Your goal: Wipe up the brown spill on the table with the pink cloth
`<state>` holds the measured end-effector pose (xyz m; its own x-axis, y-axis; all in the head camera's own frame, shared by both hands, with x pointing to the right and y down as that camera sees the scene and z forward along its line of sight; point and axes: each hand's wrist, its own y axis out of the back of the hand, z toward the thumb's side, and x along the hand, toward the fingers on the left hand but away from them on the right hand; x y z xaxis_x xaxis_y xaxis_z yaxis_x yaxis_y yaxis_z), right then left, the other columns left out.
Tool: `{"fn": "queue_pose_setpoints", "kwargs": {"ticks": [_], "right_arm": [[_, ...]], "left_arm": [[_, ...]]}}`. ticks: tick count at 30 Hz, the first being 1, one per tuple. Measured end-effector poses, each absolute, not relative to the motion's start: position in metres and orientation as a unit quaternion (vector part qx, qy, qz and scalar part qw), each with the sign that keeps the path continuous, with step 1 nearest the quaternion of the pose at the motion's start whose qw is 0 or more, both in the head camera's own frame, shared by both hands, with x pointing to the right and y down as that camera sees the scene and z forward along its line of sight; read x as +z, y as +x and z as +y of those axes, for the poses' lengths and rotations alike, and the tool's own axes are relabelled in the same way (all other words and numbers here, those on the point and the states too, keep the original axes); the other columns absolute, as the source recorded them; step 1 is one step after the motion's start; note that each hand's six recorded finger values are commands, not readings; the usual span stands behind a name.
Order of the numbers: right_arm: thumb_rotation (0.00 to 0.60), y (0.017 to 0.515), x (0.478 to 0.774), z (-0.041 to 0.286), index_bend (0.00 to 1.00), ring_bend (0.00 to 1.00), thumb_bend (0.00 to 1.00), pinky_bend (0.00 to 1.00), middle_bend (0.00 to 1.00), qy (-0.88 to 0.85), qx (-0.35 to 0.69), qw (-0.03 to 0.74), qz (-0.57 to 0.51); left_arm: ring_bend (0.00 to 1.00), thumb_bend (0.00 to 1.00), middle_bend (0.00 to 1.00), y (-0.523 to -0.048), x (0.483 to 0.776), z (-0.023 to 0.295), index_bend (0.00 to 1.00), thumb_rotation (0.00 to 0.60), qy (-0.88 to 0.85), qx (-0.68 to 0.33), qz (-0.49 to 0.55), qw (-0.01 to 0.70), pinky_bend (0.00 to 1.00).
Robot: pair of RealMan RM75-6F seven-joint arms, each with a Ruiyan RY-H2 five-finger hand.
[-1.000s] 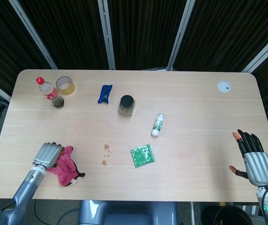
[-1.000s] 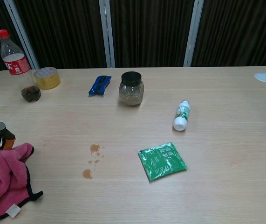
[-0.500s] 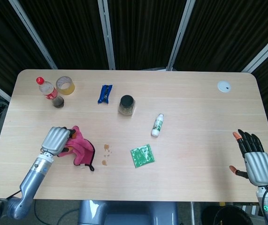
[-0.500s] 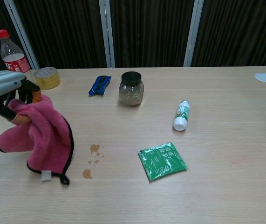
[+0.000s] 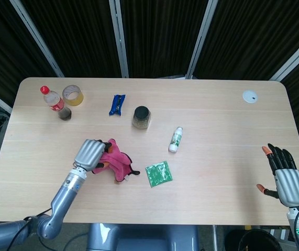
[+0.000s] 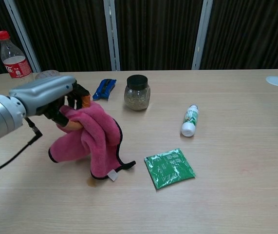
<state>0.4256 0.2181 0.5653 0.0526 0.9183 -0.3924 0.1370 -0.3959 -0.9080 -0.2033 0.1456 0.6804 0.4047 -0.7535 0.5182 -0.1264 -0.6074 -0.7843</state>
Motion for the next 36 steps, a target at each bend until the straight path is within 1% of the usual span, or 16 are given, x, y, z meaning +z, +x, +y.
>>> {"fn": "queue_pose_setpoints", "kwargs": {"ticks": [4,10,15,24,30,36], "right_arm": [[0.6,0.426,0.566,0.218,0.0,0.0,0.0,0.03,0.0,-0.632,0.547,0.352,-0.421],[0.6,0.426,0.565,0.218,0.0,0.0,0.0,0.03,0.0,-0.631,0.547,0.352,-0.423],[0.6,0.425,0.565,0.218,0.0,0.0,0.0,0.03,0.0,-0.632,0.546,0.353,-0.422],[0.6,0.425,0.565,0.219,0.0,0.0,0.0,0.03,0.0,-0.633,0.546,0.352,-0.422],[0.6,0.425,0.565,0.219,0.0,0.0,0.0,0.03,0.0,-0.633,0.546,0.348,-0.424],[0.6,0.425,0.565,0.22,0.0,0.0,0.0,0.03,0.0,-0.633,0.546,0.348,-0.424]], "left_arm": [[0.52,0.55,0.61,-0.177,0.693,0.174,0.79,0.6,-0.786,-0.456,0.248,0.336,0.59],[0.52,0.54,0.6,-0.165,0.712,0.206,0.79,0.6,-0.793,-0.464,0.201,0.34,0.59],[0.51,0.55,0.6,-0.167,0.72,0.215,0.79,0.6,-0.786,-0.471,0.183,0.355,0.59],[0.51,0.55,0.61,-0.188,0.735,0.201,0.79,0.6,-0.754,-0.5,0.185,0.383,0.59],[0.52,0.55,0.61,-0.212,0.742,0.181,0.79,0.6,-0.724,-0.528,0.199,0.397,0.59],[0.51,0.55,0.61,-0.247,0.746,0.157,0.79,0.6,-0.686,-0.563,0.219,0.405,0.59]]}}
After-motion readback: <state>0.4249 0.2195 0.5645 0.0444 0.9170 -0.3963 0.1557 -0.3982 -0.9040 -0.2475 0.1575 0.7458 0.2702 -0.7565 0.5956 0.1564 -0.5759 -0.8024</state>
